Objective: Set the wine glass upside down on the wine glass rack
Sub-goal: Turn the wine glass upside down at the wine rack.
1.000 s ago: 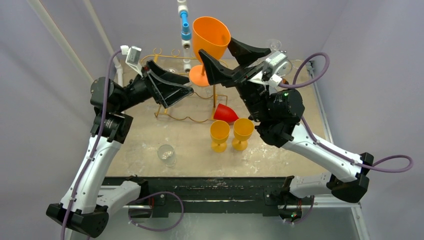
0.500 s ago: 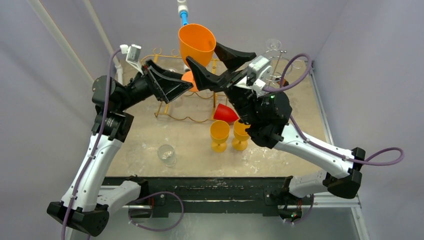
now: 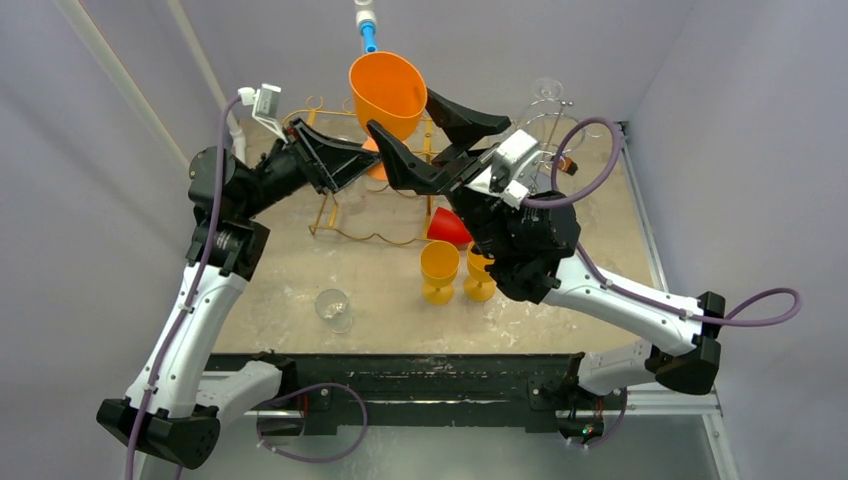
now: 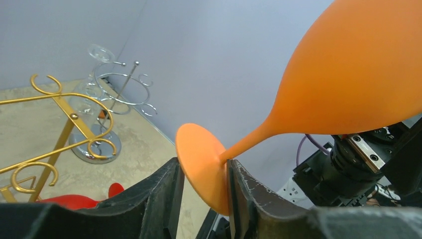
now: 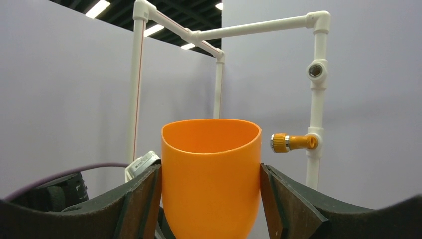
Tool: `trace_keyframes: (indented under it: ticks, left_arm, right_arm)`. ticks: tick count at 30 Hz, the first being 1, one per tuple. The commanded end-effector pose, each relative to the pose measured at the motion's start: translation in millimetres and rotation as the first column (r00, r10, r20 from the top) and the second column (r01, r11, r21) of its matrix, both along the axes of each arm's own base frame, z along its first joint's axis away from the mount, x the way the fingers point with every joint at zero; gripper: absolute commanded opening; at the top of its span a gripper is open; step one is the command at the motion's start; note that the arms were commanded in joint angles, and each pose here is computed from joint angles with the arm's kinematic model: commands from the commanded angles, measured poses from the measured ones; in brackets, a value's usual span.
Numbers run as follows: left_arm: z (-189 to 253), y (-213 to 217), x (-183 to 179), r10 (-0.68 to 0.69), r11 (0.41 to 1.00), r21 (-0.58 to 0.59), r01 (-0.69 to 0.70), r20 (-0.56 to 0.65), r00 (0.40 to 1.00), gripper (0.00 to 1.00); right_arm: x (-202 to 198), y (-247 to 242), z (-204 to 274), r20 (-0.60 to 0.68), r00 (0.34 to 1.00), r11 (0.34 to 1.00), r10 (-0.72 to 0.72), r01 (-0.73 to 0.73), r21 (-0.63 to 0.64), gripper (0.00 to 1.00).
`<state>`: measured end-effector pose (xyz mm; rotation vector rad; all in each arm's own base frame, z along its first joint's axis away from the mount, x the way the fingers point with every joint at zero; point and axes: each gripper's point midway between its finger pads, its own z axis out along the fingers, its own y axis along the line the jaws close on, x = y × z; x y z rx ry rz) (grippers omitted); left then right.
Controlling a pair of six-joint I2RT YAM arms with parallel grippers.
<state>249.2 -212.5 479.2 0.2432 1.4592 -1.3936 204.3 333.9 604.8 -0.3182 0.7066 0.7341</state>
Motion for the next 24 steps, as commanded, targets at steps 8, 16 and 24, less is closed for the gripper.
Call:
trace_keyframes:
  ticks: [8,16,24]
  left_arm:
    - [-8,-8,-16,-0.095,0.995,-0.035,0.090,-0.173,0.980,0.13]
    - [16,3,-11,-0.018,0.983,0.184,-0.020,0.204,0.979,0.00]
    - [54,40,-4,0.029,0.815,0.331,-0.475,0.796,0.605,0.00]
  right_arm:
    - [-18,5,9,0.051,0.997,0.998,0.063,-0.064,0.029,0.44]
    - [-16,-1,-21,-0.169,0.981,0.983,0.097,-0.121,-0.139,0.99]
    - [-81,-33,-97,-0.510,0.824,0.806,0.247,-0.467,-0.364,0.99]
